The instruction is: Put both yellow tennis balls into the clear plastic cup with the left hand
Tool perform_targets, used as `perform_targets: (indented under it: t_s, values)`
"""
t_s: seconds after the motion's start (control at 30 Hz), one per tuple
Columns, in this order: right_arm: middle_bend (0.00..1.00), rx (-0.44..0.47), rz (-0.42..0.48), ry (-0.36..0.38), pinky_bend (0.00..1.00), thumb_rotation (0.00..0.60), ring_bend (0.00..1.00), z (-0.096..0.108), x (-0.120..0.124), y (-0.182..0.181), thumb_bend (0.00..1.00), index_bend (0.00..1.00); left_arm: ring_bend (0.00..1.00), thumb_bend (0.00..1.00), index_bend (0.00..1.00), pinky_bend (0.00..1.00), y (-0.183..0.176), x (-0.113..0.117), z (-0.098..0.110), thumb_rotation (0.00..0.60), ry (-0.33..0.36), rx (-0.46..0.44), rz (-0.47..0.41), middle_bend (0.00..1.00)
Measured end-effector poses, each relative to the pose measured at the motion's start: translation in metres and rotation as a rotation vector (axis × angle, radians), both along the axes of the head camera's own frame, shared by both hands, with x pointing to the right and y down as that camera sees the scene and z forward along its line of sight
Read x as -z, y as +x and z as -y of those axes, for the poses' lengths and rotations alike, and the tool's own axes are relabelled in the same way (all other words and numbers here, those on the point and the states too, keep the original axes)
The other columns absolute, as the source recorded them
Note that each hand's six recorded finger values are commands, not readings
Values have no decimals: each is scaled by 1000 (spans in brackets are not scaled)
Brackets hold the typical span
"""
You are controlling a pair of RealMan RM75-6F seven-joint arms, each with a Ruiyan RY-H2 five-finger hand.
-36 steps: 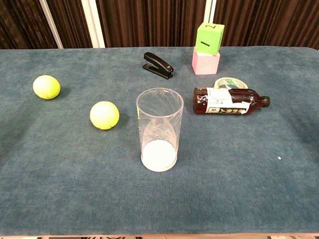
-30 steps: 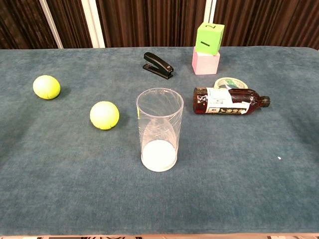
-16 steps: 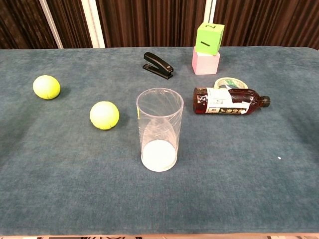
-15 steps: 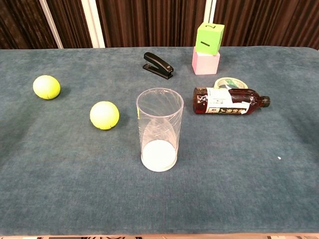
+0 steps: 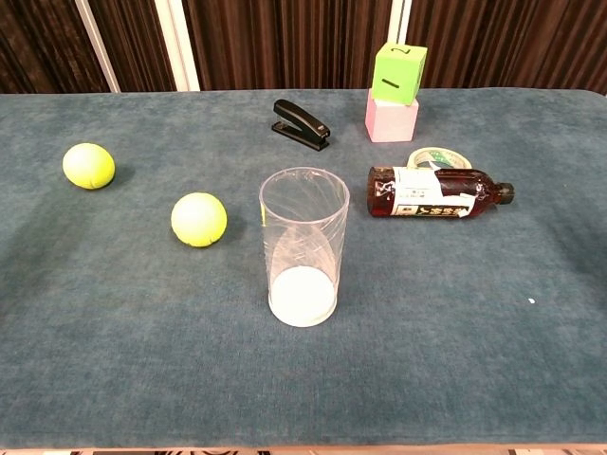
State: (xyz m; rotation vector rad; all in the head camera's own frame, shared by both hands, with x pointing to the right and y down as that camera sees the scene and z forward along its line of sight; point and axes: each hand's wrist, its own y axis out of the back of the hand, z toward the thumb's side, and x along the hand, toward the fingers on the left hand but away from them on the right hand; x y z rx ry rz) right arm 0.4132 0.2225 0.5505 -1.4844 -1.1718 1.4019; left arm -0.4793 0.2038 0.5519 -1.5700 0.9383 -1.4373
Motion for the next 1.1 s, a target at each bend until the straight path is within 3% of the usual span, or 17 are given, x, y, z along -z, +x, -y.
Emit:
perform_targets:
  t_s: [0.27,0.43,0.73,1.1]
  values:
    - [0,-4,-10,-3,0,600,0,0,-2,0,353,90,0,34,113,77,67,-25,47,600,-122,-213,-46,0]
    - [0,-6,-14,-3,0,600,0,0,-2,0,352,90,0,33,113,77,110,-34,69,600,-149,-317,-38,0]
    - [0,-15,-21,-4,0,600,0,1,-4,2,352,90,0,34,109,84,171,-70,80,600,-230,-435,-1,0]
    - [0,-22,-23,1,0,600,0,2,-2,4,352,90,0,35,109,148,218,-120,78,600,-296,-475,6,18]
